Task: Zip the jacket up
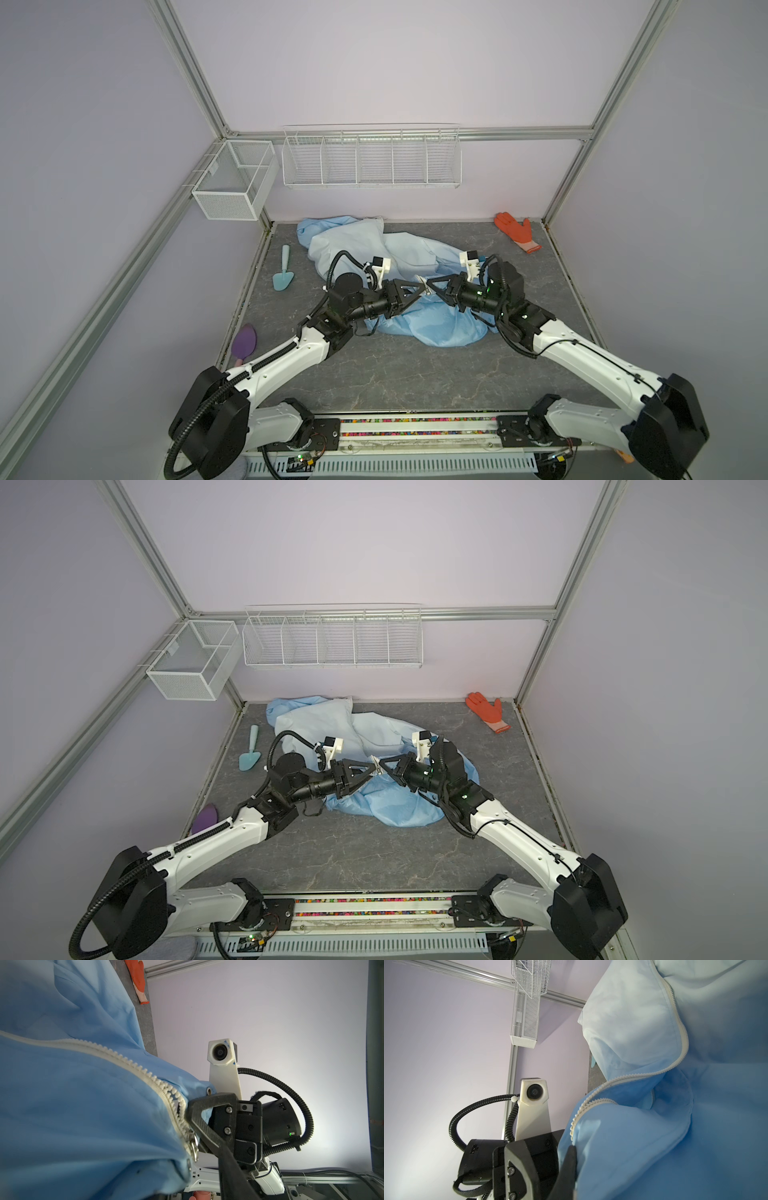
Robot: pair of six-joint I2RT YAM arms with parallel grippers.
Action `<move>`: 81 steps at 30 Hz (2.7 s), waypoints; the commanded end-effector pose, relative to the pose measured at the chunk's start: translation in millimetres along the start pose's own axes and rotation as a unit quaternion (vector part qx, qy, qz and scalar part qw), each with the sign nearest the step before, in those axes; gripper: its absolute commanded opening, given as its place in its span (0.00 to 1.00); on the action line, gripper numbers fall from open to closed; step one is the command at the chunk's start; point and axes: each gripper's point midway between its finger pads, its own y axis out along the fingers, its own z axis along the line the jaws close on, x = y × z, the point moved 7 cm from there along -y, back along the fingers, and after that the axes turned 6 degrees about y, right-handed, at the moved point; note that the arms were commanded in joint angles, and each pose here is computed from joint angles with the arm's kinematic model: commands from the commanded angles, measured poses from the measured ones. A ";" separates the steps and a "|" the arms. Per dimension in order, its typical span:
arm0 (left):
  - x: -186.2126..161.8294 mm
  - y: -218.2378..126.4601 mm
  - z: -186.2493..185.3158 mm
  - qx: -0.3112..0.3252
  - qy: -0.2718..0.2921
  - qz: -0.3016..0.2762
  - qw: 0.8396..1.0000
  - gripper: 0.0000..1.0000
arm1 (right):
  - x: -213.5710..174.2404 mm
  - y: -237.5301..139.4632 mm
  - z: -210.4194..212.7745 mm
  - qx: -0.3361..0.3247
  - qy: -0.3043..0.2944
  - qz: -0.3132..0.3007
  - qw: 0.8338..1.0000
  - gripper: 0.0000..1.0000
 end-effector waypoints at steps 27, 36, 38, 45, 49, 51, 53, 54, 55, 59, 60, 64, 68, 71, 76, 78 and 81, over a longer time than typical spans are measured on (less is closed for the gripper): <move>7.1 -13.2 -2.4 0.000 -0.033 -0.080 0.996 0.10 | -11.6 -4.1 24.7 0.060 -0.047 -0.039 0.996 0.07; 7.4 -17.5 -18.8 -0.030 0.010 -0.081 0.996 0.00 | -11.5 0.6 32.4 0.111 -0.035 -0.028 0.993 0.06; 5.9 -16.3 -24.5 -0.039 0.018 -0.071 0.997 0.00 | -9.4 4.0 34.1 0.126 -0.028 -0.026 0.991 0.06; -0.2 -8.1 -35.3 -0.057 0.026 -0.037 0.997 0.00 | -2.4 22.9 32.8 0.137 0.001 -0.017 0.990 0.06; -1.8 -7.9 -37.6 -0.058 0.034 -0.032 0.997 0.00 | 1.1 29.9 29.6 0.132 0.011 -0.020 0.991 0.06; -1.8 -9.6 -40.8 -0.062 0.040 -0.034 0.997 0.00 | 3.2 30.2 26.8 0.124 0.013 -0.029 0.992 0.06; -2.2 -11.9 -44.0 -0.067 0.046 -0.035 0.996 0.00 | 5.8 30.3 23.0 0.111 0.010 -0.036 0.993 0.06; -2.1 -12.7 -45.2 -0.068 0.048 -0.036 0.996 0.00 | 6.3 30.6 21.2 0.106 0.010 -0.038 0.994 0.06; -2.2 -13.7 -47.2 -0.071 0.050 -0.037 0.996 0.00 | 7.5 31.0 19.3 0.103 0.009 -0.041 0.994 0.06; -1.1 -16.2 -54.5 -0.087 0.051 -0.042 0.994 0.00 | 8.4 32.2 12.4 0.086 -0.012 -0.051 0.995 0.07; -0.4 -16.9 -57.2 -0.092 0.051 -0.044 0.993 0.00 | 8.7 31.7 9.6 0.081 -0.017 -0.056 0.995 0.07; 1.6 -20.8 -69.1 -0.115 0.052 -0.052 0.991 0.00 | 8.4 28.1 -3.9 0.068 -0.037 -0.075 0.994 0.06; 3.7 -22.3 -77.8 -0.129 0.048 -0.054 0.989 0.00 | 8.2 26.2 -10.4 0.069 -0.050 -0.087 0.993 0.06; 4.4 -21.9 -80.2 -0.139 0.039 -0.053 0.988 0.00 | 9.0 24.9 -13.1 0.071 -0.055 -0.097 0.991 0.06; 4.4 -19.9 -82.6 -0.150 0.028 -0.045 0.987 0.00 | 8.8 25.5 -11.4 0.072 -0.070 -0.108 0.989 0.06; 3.5 -18.0 -79.4 -0.140 0.024 -0.040 0.989 0.00 | 10.0 25.8 -9.9 0.077 -0.068 -0.112 0.988 0.06; -0.1 -14.2 -72.7 -0.132 0.020 -0.033 0.990 0.00 | 12.0 24.9 -5.9 0.087 -0.065 -0.120 0.987 0.07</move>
